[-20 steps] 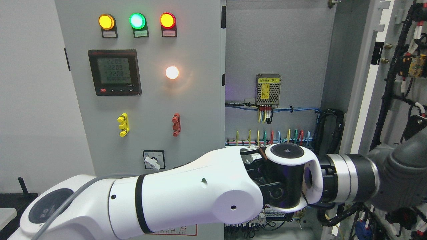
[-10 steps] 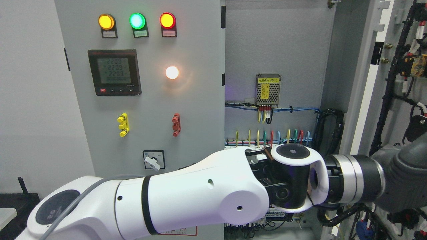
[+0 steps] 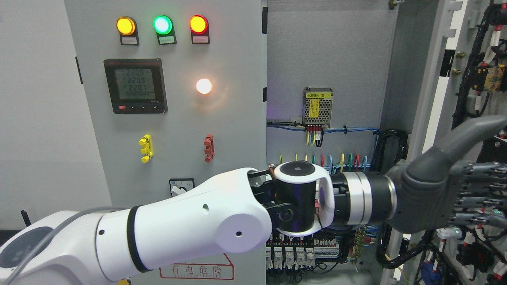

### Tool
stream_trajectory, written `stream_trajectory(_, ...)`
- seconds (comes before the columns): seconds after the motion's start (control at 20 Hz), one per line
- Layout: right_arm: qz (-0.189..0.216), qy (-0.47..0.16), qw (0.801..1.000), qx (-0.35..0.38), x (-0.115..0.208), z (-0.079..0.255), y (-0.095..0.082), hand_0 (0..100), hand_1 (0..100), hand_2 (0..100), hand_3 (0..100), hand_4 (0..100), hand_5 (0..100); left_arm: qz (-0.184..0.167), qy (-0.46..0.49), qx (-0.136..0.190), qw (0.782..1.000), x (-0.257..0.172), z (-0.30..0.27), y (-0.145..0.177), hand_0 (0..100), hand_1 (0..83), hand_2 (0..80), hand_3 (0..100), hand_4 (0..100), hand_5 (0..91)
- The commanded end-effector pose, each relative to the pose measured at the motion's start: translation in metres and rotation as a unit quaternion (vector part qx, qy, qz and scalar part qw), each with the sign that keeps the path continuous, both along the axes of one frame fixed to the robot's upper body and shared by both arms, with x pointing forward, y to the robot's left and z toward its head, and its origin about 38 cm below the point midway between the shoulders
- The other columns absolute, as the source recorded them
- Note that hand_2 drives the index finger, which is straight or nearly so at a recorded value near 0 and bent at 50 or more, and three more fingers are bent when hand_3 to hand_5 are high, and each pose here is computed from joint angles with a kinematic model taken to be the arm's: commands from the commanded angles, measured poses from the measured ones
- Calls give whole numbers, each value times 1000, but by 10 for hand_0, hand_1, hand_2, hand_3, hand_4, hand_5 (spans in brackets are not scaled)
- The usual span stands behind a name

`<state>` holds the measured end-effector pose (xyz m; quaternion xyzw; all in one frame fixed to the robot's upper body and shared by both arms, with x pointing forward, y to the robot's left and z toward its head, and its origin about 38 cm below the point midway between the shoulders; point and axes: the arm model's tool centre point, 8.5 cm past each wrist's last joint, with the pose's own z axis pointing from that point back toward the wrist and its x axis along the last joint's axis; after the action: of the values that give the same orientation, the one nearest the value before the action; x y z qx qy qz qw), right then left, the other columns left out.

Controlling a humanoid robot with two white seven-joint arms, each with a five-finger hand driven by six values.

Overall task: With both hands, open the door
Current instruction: 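Push the door outward with the left hand, swinging it wide open, then withdraw the left hand down and out of the cabinet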

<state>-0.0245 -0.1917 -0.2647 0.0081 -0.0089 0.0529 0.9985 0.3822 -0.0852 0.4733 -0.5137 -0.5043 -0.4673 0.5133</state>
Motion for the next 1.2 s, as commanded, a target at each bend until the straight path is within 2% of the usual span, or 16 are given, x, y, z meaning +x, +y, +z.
stream_trajectory(0.0, 0, 0, 1000, 0, 0, 0, 0, 107, 0, 0, 0, 0, 0, 78, 4, 1, 997, 25, -11, 123, 0, 0, 0, 0, 31, 0)
stream_trajectory(0.5, 0, 0, 1000, 0, 0, 0, 0, 106, 0, 0, 0, 0, 0, 154, 77, 21, 985, 26, -81, 252, 0, 0, 0, 0, 30, 0)
stream_trajectory(0.8, 0, 0, 1000, 0, 0, 0, 0, 106, 0, 0, 0, 0, 0, 193, 108, 67, 973, 17, -157, 317, 0, 0, 0, 0, 31, 0)
stream_trajectory(1.15, 0, 0, 1000, 0, 0, 0, 0, 106, 0, 0, 0, 0, 0, 265, 190, 117, 938, -11, -228, 387, 0, 0, 0, 0, 31, 0)
